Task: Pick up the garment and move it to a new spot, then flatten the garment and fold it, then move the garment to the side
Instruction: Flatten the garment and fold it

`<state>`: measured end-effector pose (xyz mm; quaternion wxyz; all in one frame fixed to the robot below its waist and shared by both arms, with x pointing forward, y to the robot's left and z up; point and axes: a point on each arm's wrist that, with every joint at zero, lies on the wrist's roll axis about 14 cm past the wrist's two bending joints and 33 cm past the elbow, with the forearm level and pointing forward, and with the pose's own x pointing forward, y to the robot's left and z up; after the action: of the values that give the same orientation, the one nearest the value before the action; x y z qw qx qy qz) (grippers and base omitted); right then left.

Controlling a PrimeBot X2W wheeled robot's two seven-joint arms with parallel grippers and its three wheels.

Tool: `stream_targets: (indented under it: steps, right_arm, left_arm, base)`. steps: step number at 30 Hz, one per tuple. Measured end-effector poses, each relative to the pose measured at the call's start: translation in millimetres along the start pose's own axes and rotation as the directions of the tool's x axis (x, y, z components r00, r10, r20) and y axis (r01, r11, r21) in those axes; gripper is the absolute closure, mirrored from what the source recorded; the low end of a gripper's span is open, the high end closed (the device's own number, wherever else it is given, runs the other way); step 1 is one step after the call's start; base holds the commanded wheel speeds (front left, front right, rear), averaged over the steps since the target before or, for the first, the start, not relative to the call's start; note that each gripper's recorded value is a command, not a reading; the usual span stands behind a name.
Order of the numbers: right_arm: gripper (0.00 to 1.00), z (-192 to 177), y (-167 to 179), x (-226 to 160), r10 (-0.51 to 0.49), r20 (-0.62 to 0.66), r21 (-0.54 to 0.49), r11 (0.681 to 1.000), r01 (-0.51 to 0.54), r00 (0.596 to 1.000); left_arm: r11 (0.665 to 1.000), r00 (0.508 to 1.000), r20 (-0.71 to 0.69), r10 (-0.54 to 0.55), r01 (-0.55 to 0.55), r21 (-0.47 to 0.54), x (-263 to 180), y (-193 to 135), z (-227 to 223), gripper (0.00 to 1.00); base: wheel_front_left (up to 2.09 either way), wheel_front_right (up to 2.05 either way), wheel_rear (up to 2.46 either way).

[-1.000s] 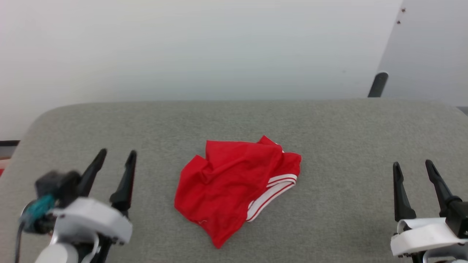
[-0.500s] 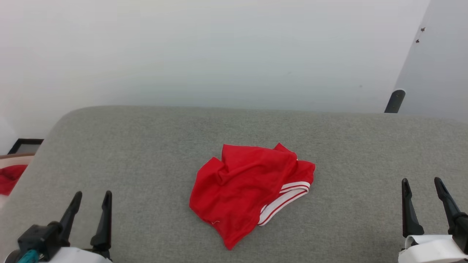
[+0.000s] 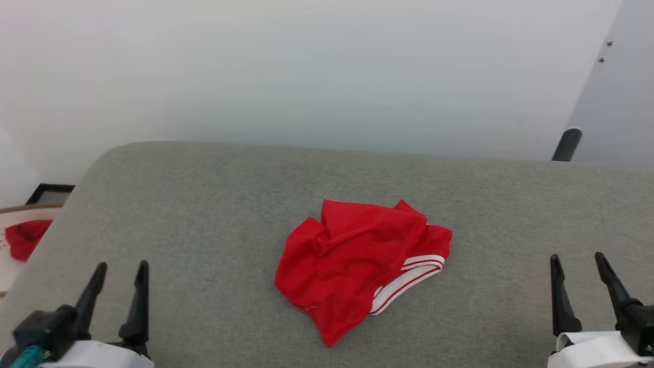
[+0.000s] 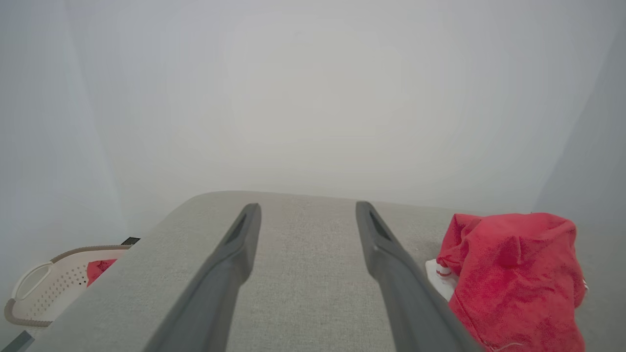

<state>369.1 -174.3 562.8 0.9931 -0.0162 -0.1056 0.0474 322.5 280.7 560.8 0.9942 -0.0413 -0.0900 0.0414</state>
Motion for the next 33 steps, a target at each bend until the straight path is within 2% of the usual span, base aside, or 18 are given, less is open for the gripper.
stream_targets:
  steps: [11,17,23,26,33]
  right_arm:
    - [0.00,-9.8,33.2,33.2,0.132,-0.095,-0.003,0.991,-0.133,0.987]
    - [0.00,-29.2,49.8,59.8,0.194,-0.232,0.016,0.981,-0.195,0.953]
    - [0.00,-77.1,61.9,77.4,0.232,-0.462,0.053,0.971,-0.234,0.856]
    - [0.00,-93.3,68.6,88.9,0.248,-0.519,0.081,0.967,-0.242,0.818]
    - [0.00,-143.1,92.4,102.8,0.298,-0.658,0.147,0.951,-0.270,0.691]
  left_arm:
    - [0.989,0.989,0.017,0.149,-0.148,-0.019,-25.2,34.3,6.8,0.00]
    - [0.977,0.977,0.013,0.211,-0.211,-0.045,-43.1,42.2,2.8,0.00]
    - [0.964,0.967,-0.002,0.256,-0.255,-0.078,-47.0,42.0,-5.4,0.00]
    - [0.960,0.964,-0.009,0.265,-0.265,-0.087,-44.6,39.8,-9.2,0.00]
    - [0.947,0.951,-0.058,0.305,-0.309,-0.088,-41.9,40.9,-26.2,0.00]
  base:
    - [0.00,0.00,0.00]
    - [0.00,0.00,0.00]
    - [0.00,0.00,0.00]
    - [0.00,0.00,0.00]
    - [0.00,0.00,0.00]
